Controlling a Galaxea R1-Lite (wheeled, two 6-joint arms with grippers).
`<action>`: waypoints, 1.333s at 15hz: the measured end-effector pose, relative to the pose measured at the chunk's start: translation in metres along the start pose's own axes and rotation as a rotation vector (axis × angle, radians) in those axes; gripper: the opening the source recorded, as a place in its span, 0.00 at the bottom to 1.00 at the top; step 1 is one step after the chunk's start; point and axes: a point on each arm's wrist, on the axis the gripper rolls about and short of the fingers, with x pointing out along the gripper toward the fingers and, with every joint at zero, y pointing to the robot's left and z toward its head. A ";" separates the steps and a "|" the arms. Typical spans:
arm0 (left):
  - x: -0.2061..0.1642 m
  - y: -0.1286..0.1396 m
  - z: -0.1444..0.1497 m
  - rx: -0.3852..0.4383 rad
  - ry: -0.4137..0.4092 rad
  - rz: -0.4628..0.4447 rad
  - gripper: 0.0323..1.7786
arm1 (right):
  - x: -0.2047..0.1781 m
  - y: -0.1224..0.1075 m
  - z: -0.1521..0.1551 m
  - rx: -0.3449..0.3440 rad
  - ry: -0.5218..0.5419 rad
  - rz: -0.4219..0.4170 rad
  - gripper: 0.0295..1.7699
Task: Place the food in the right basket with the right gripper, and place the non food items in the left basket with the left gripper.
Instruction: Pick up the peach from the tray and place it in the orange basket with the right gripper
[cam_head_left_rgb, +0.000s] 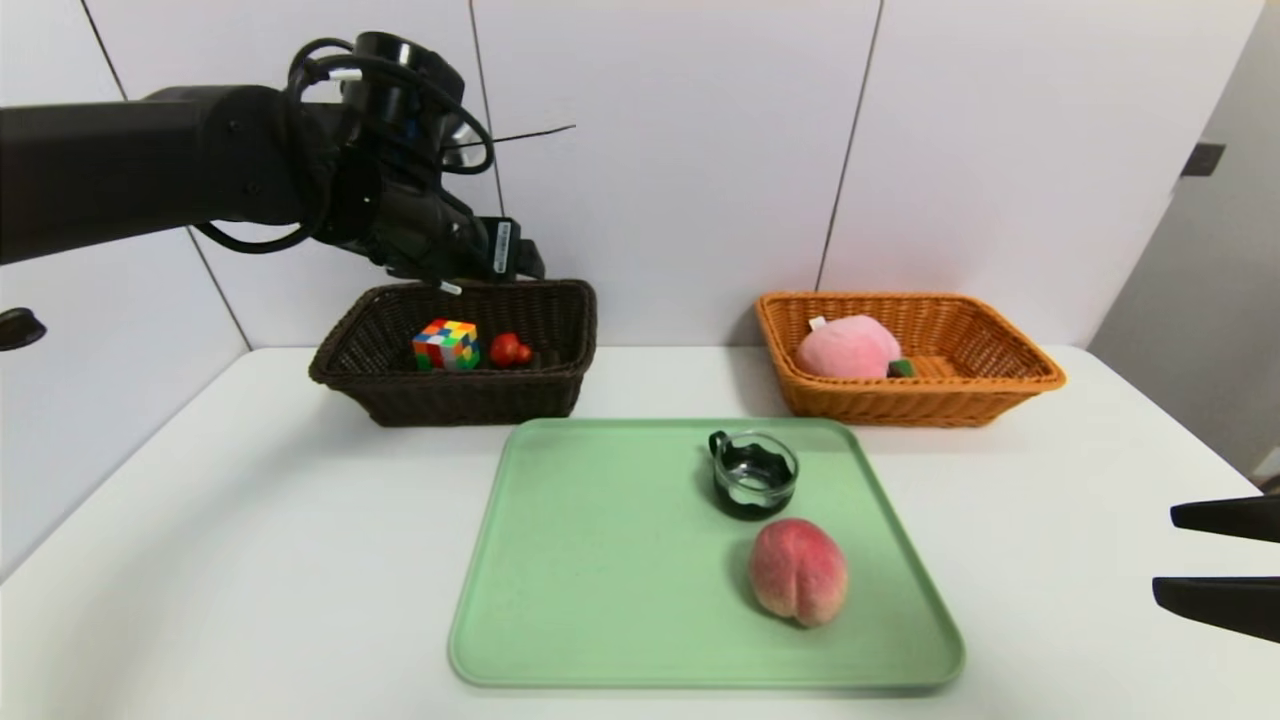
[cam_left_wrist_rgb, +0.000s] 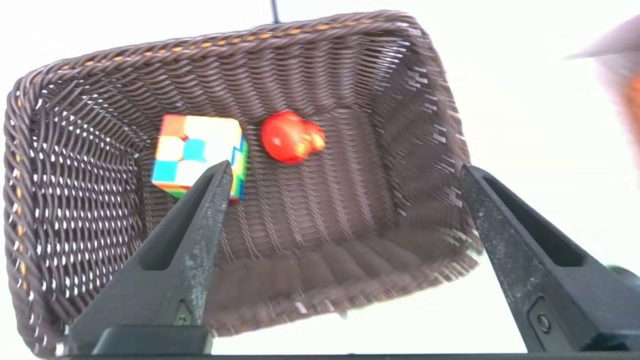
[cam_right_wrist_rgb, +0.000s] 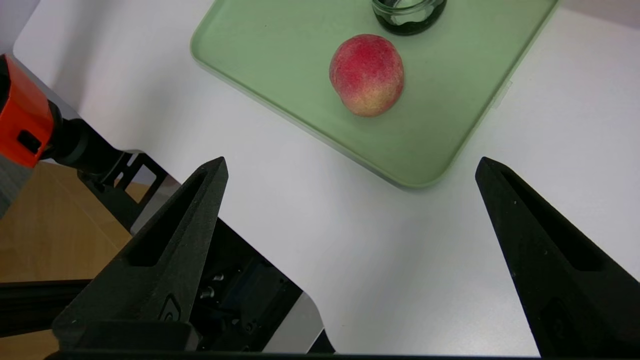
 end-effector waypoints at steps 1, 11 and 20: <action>-0.009 -0.005 0.000 0.009 0.003 -0.015 0.91 | 0.000 0.000 0.000 0.000 -0.001 -0.002 0.97; -0.080 -0.050 -0.023 0.113 0.088 -0.158 0.94 | 0.000 -0.001 0.002 0.005 -0.003 -0.011 0.97; -0.108 -0.052 -0.081 0.207 0.244 -0.192 0.95 | 0.013 -0.007 0.008 0.012 0.040 0.004 0.97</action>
